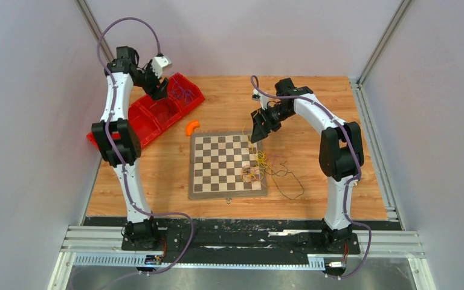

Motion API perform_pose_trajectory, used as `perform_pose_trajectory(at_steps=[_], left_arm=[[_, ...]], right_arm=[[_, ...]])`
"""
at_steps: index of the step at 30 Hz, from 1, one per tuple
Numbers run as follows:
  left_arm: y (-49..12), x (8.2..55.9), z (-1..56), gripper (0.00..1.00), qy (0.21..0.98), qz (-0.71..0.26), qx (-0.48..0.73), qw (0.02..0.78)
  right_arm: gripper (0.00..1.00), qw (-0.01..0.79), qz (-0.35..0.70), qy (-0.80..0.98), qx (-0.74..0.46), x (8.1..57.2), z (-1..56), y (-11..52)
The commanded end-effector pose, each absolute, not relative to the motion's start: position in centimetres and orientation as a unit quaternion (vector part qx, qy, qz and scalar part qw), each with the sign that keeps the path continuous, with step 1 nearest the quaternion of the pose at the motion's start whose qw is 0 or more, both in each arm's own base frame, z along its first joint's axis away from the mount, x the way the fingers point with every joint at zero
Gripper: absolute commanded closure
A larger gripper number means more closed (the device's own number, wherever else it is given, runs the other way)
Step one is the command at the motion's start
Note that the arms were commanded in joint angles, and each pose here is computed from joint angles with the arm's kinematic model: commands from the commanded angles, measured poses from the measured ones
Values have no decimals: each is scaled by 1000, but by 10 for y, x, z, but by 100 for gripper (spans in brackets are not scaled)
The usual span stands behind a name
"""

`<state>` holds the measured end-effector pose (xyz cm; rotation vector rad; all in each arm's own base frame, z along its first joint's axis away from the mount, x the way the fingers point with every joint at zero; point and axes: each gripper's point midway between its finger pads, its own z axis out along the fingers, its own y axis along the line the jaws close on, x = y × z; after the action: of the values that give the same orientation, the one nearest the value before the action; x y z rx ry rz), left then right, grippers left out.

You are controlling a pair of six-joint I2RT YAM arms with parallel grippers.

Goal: Untangle the cables

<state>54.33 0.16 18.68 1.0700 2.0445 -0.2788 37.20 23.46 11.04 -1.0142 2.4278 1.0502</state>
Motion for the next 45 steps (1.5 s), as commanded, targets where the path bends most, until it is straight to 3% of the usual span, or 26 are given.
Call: perform_pose_trajectory(at_steps=[1,6,10,15,21,27,34,43,44,45], left_arm=[[-25,540,165,21,743,-159,513,399],[-32,555,146,24,739,-146,523,399],[-34,570,144,34,739,-130,517,412],[-34,569,145,59,746,-132,507,412],[-31,551,137,69,755,-147,504,392],[-28,551,138,99,776,-159,468,391],[16,559,151,100,848,-113,311,414],[58,583,103,100,905,-34,197,375],[58,584,88,98,913,-34,190,360],[62,590,94,89,913,-25,177,367]], right_arm=[[11,175,373,834,-367,370,131,235],[11,173,374,835,-365,367,130,235],[11,171,373,836,-364,366,129,234],[11,172,370,837,-365,366,130,233],[11,169,371,838,-362,366,127,232],[11,169,371,839,-361,368,127,232],[11,175,366,840,-360,367,129,226],[11,170,366,842,-357,369,124,224],[11,170,365,842,-358,369,124,224],[11,171,364,843,-359,370,124,224]])
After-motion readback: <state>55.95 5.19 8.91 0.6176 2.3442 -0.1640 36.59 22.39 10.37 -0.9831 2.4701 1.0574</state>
